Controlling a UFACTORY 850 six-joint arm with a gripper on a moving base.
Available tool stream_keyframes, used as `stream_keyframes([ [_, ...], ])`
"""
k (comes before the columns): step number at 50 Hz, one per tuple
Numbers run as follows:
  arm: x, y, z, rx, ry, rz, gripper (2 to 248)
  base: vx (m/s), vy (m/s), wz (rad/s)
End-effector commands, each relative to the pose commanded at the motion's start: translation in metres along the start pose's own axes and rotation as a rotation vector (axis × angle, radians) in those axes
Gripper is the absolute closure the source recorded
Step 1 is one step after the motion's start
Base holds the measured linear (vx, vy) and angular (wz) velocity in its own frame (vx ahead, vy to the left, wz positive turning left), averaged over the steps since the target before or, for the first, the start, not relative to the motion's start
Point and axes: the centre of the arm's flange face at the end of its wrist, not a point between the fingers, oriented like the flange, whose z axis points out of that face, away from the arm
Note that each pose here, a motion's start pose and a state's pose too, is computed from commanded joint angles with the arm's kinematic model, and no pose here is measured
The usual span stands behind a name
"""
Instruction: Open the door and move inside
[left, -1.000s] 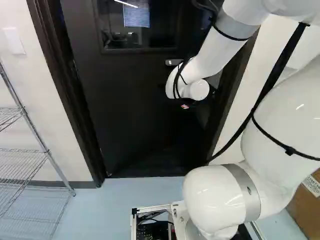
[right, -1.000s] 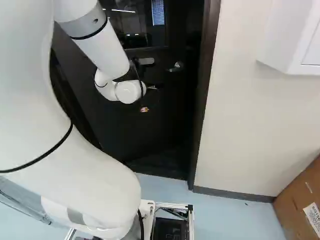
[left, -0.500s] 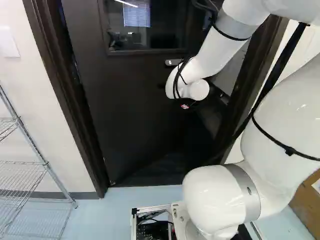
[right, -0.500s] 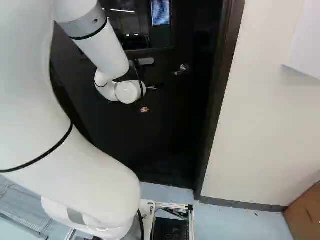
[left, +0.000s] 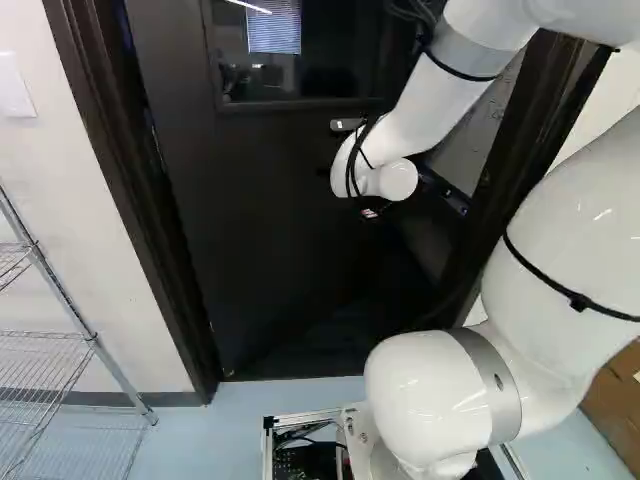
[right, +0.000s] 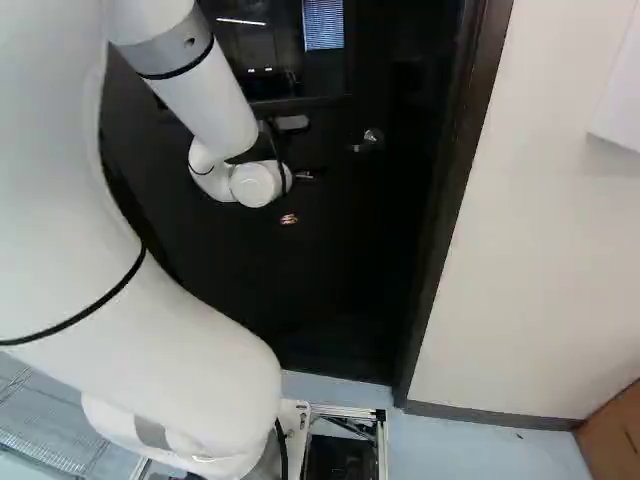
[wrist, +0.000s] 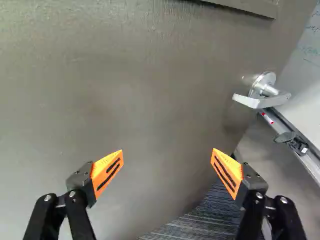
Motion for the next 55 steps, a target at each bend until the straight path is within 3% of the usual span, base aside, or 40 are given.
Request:
stream_keyframes([
  [55,0.015,-0.022,0.044,-0.005,0.0,0.068,3,0.0,0.0,0.0],
])
